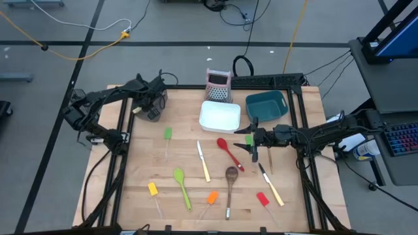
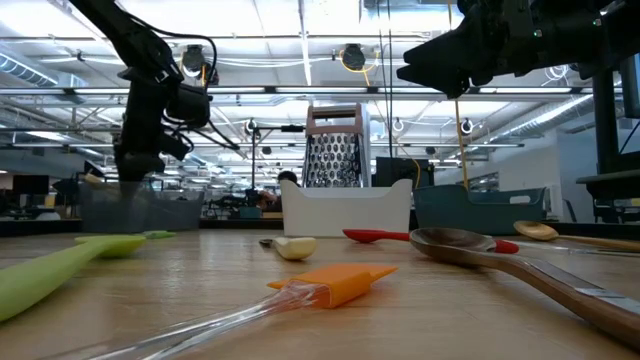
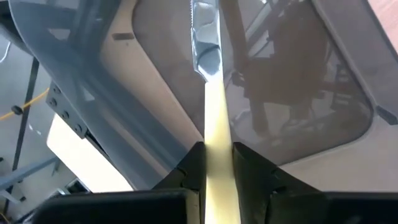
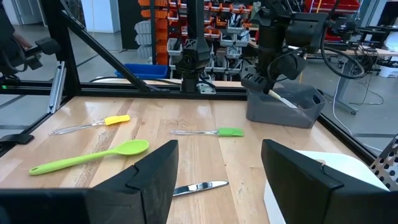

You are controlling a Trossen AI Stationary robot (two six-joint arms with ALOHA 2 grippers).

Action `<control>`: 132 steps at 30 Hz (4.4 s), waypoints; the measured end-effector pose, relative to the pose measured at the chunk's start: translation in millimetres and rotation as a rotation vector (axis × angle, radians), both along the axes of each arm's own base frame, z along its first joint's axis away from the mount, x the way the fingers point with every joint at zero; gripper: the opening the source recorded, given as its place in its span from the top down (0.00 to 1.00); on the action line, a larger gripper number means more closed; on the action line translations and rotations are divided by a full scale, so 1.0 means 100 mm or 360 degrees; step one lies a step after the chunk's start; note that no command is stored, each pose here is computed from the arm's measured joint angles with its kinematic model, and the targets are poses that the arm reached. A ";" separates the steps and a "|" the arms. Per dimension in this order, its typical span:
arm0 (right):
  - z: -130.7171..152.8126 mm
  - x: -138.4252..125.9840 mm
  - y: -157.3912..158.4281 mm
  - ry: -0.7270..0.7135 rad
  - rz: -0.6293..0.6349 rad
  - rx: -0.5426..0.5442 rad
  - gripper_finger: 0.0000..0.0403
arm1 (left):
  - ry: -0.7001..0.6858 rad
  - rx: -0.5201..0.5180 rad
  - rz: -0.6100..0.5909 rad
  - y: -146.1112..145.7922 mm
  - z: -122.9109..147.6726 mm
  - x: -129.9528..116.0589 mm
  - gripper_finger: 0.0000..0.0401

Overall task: Pick & Place Kitchen Items
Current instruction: Put the bottom left yellow knife into the black bin, then put the top yellow knife into the black bin

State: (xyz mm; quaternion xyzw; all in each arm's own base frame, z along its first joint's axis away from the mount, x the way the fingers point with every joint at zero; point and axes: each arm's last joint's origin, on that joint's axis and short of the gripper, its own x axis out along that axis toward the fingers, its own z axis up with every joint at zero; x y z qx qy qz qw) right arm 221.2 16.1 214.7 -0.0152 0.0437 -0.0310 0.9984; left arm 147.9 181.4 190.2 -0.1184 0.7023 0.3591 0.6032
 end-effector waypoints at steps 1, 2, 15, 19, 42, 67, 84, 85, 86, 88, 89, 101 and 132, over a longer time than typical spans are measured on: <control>0.00 0.00 0.00 0.0000 0.0000 0.0000 0.44 | -0.0001 0.0001 -0.0004 0.00 0.00 0.00 0.85; 0.00 0.00 0.00 -0.0001 0.0000 0.0000 0.44 | -0.0001 0.0001 -0.0006 0.00 0.00 0.00 0.84; 0.00 0.00 0.00 -0.0001 -0.0001 0.0012 0.44 | 0.0064 0.0048 -0.0018 0.01 0.01 -0.01 0.74; 0.00 0.00 0.00 -0.0001 -0.0001 0.0012 0.44 | 0.0066 0.0050 -0.0016 0.01 0.01 -0.01 0.71; 0.00 0.00 0.00 -0.0001 -0.0001 0.0012 0.44 | -0.0020 0.0115 0.0086 -0.16 0.02 0.16 0.70; 0.00 0.00 0.00 -0.0005 -0.0004 0.0057 0.44 | -0.0699 0.0250 0.0191 -0.63 0.64 0.05 0.70; 0.00 0.00 0.00 -0.0004 -0.0004 0.0056 0.44 | -0.0936 0.0116 0.0367 -0.94 0.67 0.20 0.70; 0.00 0.00 0.00 -0.0004 -0.0004 0.0056 0.44 | -0.0943 0.0111 0.0376 -0.96 0.67 0.21 0.70; 0.00 0.00 0.00 -0.0005 -0.0005 0.0056 0.44 | -0.0952 0.0105 0.0385 -0.98 0.67 0.22 0.70; 0.00 0.00 0.00 -0.0005 -0.0004 0.0055 0.44 | -0.0969 0.0094 0.0413 -1.01 0.67 0.24 0.70; 0.00 0.00 0.00 -0.0005 -0.0005 0.0055 0.44 | -0.0979 0.0089 0.0429 -1.03 0.67 0.25 0.70; 0.00 0.00 0.00 -0.0005 -0.0005 0.0055 0.44 | -0.1071 0.0021 0.0588 -1.24 0.68 0.33 0.70; 0.00 0.00 0.00 -0.0005 -0.0004 0.0055 0.44 | -0.1467 -0.0235 0.0346 -1.88 0.74 0.67 0.70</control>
